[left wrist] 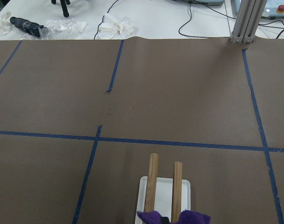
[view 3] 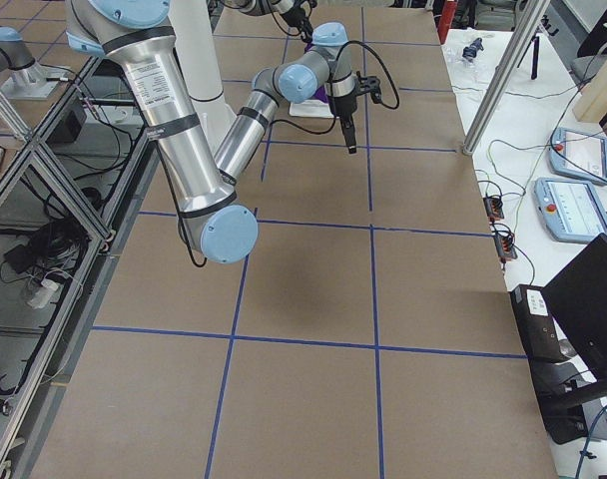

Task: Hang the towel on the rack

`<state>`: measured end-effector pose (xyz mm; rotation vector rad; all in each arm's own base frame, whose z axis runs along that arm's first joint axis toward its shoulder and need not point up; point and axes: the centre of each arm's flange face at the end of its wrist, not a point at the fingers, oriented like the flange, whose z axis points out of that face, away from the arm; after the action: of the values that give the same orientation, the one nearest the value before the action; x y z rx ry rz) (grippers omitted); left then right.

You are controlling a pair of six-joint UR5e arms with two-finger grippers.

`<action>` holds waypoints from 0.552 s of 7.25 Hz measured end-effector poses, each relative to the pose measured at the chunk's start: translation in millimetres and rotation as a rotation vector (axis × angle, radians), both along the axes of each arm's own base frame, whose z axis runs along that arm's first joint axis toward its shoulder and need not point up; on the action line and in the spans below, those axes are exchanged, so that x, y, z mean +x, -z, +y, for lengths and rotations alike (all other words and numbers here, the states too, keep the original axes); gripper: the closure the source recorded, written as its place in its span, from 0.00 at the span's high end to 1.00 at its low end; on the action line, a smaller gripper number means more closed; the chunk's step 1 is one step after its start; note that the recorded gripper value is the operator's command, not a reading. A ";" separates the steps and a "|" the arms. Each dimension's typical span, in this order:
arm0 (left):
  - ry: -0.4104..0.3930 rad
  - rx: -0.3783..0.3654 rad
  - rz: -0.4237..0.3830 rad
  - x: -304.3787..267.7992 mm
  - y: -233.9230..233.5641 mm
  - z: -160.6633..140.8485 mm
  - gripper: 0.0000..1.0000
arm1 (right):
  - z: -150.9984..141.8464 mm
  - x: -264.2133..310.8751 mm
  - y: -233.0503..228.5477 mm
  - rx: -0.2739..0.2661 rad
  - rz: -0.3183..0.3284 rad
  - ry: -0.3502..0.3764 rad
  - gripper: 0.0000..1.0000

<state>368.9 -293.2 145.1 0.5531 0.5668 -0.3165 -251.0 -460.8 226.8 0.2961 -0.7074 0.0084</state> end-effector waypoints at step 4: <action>-0.018 0.021 -0.120 34.8 -39.3 -19.3 0.99 | 1.3 6.7 -20.5 -0.040 0.010 0.015 1.00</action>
<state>403.7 -312.5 184.5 0.5830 0.4596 -0.2583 -244.3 -459.5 247.3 0.2521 -0.6990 0.0071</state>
